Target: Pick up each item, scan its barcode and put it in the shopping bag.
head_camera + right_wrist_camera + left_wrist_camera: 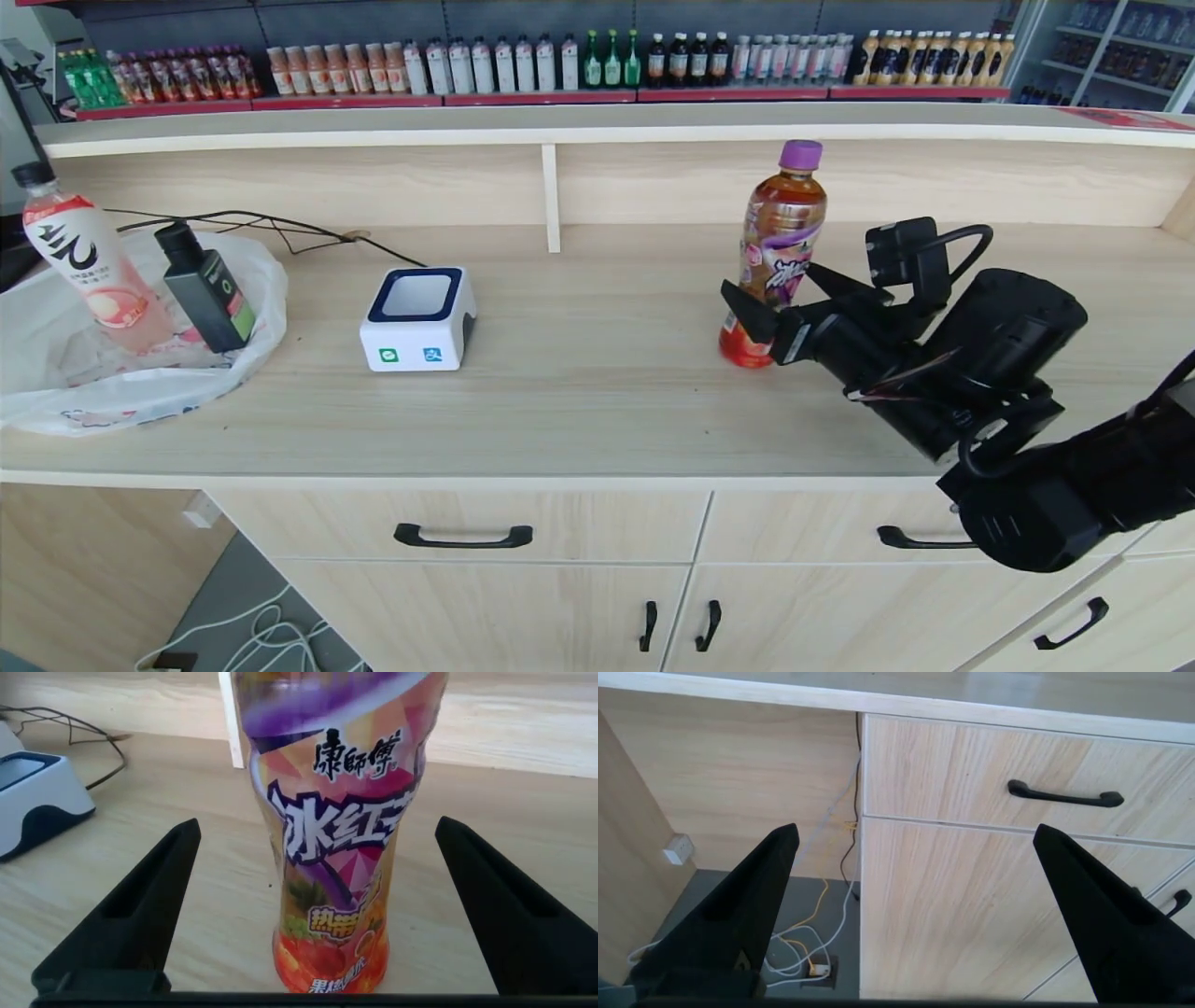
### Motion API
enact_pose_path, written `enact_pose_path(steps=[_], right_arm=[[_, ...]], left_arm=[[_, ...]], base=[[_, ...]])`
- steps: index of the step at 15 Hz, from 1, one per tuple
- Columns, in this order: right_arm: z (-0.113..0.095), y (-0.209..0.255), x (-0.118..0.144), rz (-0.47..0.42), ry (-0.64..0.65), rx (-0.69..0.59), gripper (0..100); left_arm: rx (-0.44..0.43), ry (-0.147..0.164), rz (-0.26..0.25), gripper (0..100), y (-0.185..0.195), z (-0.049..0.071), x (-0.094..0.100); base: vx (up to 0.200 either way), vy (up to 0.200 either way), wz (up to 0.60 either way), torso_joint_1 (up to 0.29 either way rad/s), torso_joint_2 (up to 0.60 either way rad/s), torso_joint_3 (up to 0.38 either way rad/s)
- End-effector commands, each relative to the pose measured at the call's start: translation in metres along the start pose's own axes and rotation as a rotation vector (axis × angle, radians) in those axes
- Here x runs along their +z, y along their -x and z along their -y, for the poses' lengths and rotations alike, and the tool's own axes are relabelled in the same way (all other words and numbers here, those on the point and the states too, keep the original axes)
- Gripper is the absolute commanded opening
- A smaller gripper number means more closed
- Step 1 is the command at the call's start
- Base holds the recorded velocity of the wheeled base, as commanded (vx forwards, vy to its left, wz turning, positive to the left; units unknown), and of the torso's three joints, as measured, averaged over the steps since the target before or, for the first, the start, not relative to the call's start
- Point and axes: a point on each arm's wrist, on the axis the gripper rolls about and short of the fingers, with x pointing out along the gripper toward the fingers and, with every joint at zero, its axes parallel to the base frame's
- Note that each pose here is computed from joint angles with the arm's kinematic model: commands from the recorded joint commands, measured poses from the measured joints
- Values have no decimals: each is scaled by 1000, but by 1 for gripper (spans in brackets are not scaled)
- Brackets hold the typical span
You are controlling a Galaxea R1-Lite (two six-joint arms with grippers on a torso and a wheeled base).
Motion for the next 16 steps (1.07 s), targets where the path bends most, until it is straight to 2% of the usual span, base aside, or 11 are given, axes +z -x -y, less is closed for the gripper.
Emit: enact_pose_path(steps=[1, 6, 10, 16], right_arm=[[4, -11, -10, -10, 2, -8, 100], [4, -30, -17, -19, 4, -13, 100], [5, -44, -12, -4, 10, -27, 100], [3, -44, -14, -7, 19, -24, 100]], left_arm=[[0, 1, 0, 100, 0, 0, 0], [0, 1, 0, 100, 0, 0, 0], [0, 2, 0, 100, 0, 0, 0], [0, 2, 0, 100, 0, 0, 0]], base=[[0, 0, 0, 0, 0, 0], [0, 0, 0, 0, 0, 0], [0, 0, 0, 0, 0, 0], [0, 0, 0, 0, 0, 0]])
